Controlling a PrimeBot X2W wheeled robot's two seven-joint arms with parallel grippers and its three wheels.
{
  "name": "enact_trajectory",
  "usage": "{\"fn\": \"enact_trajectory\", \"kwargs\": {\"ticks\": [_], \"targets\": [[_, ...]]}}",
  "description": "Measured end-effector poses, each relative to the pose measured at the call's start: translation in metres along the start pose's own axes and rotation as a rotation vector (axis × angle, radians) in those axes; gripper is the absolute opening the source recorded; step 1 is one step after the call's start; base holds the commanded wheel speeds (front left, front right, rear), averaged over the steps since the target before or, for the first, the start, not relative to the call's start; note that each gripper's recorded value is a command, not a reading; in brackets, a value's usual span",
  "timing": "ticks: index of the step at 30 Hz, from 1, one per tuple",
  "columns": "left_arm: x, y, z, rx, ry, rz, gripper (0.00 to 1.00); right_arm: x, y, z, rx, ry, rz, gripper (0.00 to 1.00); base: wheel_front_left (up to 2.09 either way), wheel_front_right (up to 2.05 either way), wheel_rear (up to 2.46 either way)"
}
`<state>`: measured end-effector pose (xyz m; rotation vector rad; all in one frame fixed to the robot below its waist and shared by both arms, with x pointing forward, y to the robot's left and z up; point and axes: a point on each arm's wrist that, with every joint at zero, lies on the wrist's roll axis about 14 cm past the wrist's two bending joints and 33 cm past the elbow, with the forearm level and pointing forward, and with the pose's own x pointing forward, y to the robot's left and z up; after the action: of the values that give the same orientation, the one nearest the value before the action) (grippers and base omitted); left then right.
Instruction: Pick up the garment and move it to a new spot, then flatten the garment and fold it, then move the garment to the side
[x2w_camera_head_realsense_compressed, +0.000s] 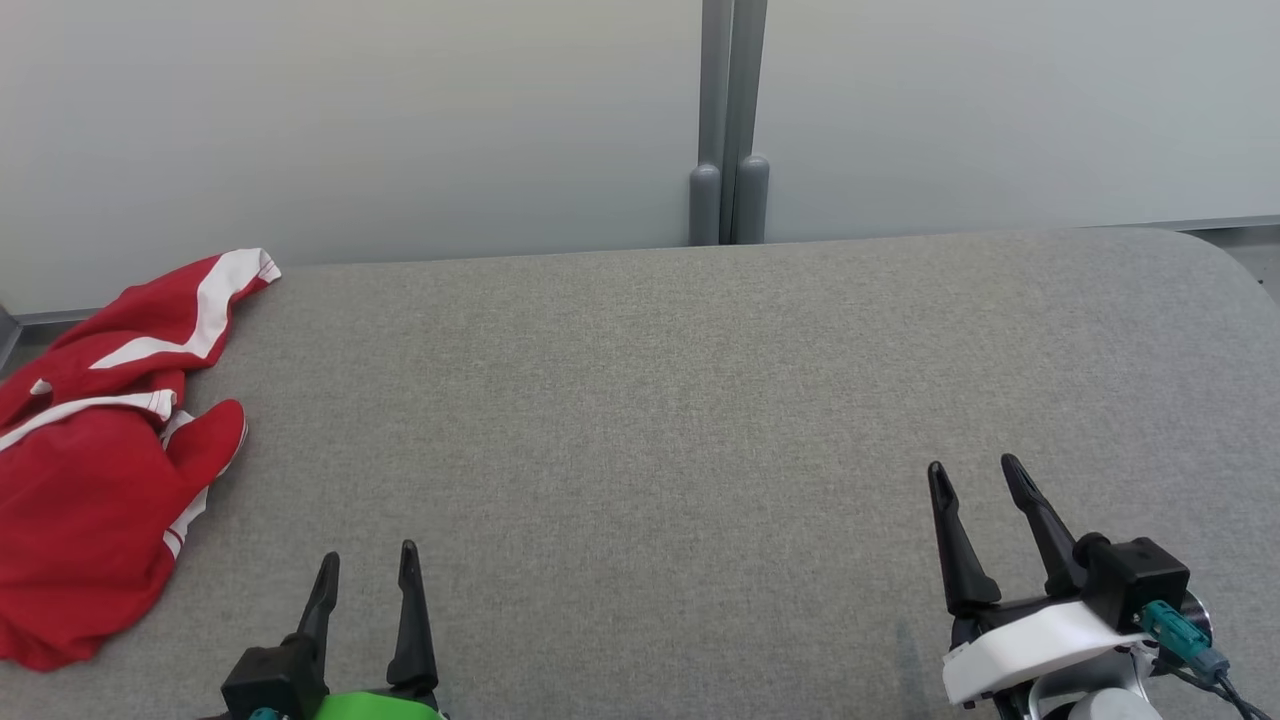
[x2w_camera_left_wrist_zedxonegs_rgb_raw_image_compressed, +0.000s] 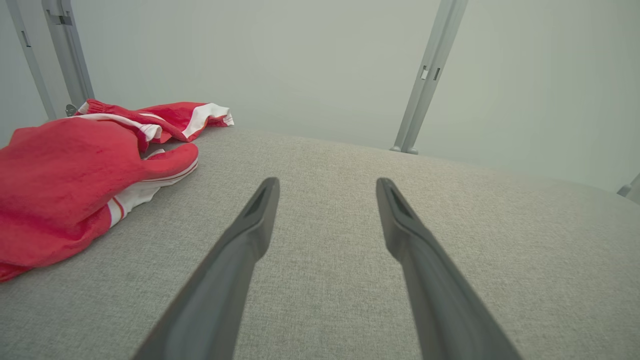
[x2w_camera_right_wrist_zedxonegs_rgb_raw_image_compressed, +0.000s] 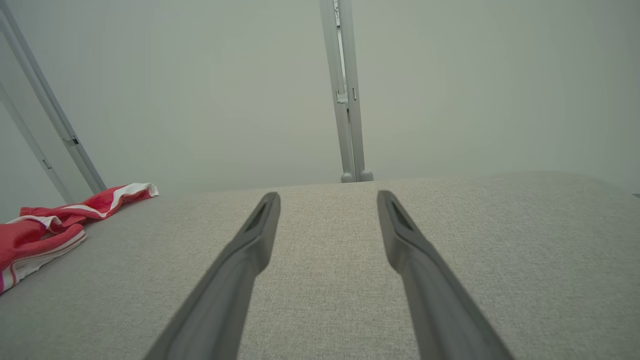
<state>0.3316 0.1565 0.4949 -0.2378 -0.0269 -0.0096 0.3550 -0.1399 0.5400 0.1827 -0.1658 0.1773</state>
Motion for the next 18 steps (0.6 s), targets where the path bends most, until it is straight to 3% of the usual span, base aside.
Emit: {"fn": "enact_trajectory", "kwargs": {"ticks": [10, 18], "targets": [[-0.0008, -0.0051, -0.0005, 0.057, -0.01, -0.02, 1.0, 0.0012, 0.0038, 0.001, -0.059, -0.009, 0.021, 1.0, 0.0, 0.0, 0.0], [-0.0021, -0.0008, -0.006, 0.033, 0.008, -0.004, 1.0, 0.001, 0.004, -0.0001, -0.059, -0.006, 0.022, 1.0, 0.0, 0.0, 0.0]]}}
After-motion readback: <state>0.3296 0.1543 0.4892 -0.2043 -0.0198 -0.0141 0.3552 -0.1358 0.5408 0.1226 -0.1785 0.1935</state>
